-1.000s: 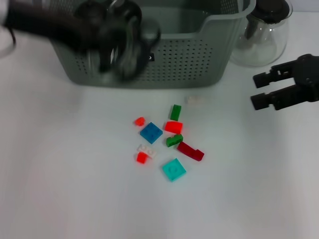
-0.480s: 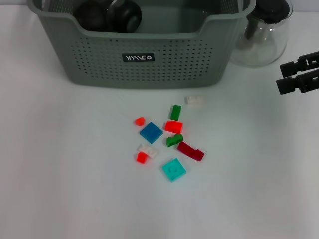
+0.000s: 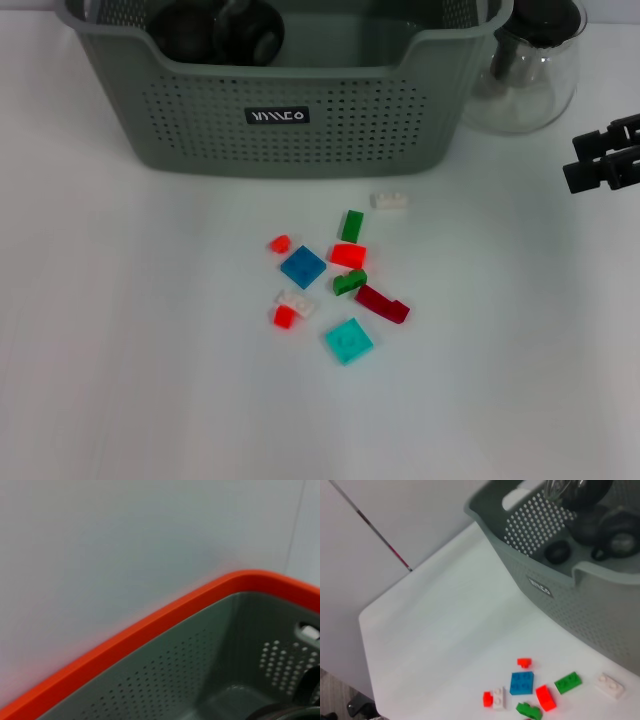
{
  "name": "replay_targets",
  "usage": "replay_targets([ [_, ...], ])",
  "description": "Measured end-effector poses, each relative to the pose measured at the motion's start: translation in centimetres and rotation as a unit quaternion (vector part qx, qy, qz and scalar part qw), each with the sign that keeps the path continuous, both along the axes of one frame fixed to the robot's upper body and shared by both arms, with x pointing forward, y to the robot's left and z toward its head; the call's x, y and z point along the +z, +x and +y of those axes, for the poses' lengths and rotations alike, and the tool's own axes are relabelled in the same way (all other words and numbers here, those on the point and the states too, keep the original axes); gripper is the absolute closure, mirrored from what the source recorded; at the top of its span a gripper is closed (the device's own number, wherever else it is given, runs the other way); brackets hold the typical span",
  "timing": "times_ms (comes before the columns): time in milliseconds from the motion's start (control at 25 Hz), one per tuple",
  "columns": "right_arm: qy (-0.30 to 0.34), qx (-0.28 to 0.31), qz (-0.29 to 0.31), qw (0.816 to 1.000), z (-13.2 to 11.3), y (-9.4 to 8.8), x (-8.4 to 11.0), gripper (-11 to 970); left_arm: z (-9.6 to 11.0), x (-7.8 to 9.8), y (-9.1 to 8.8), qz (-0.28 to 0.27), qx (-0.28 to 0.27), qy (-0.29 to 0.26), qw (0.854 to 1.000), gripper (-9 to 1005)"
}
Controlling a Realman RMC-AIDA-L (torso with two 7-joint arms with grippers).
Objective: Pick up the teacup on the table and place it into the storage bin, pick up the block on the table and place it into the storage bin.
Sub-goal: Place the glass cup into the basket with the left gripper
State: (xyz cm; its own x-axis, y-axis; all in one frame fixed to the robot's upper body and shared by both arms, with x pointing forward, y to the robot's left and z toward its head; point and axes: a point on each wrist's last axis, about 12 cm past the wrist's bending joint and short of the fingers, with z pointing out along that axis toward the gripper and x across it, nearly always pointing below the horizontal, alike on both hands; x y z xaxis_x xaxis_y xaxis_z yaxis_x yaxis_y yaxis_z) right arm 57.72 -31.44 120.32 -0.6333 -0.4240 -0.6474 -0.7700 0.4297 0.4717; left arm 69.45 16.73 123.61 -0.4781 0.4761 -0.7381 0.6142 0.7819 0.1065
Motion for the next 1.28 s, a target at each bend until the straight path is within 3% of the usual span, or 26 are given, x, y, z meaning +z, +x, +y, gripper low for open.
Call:
replay_targets([
  [520, -0.003, 0.001, -0.001, 1.000, 0.3, 0.2, -0.1, 151, -2.0, -2.9, 1.0, 0.005, 0.013, 0.071, 0.997, 956],
  [1280, -0.002, -0.001, -0.002, 1.000, 0.3, 0.2, -0.3, 153, -2.9, -5.5, 0.7, 0.002, 0.001, 0.104, 0.995, 955],
])
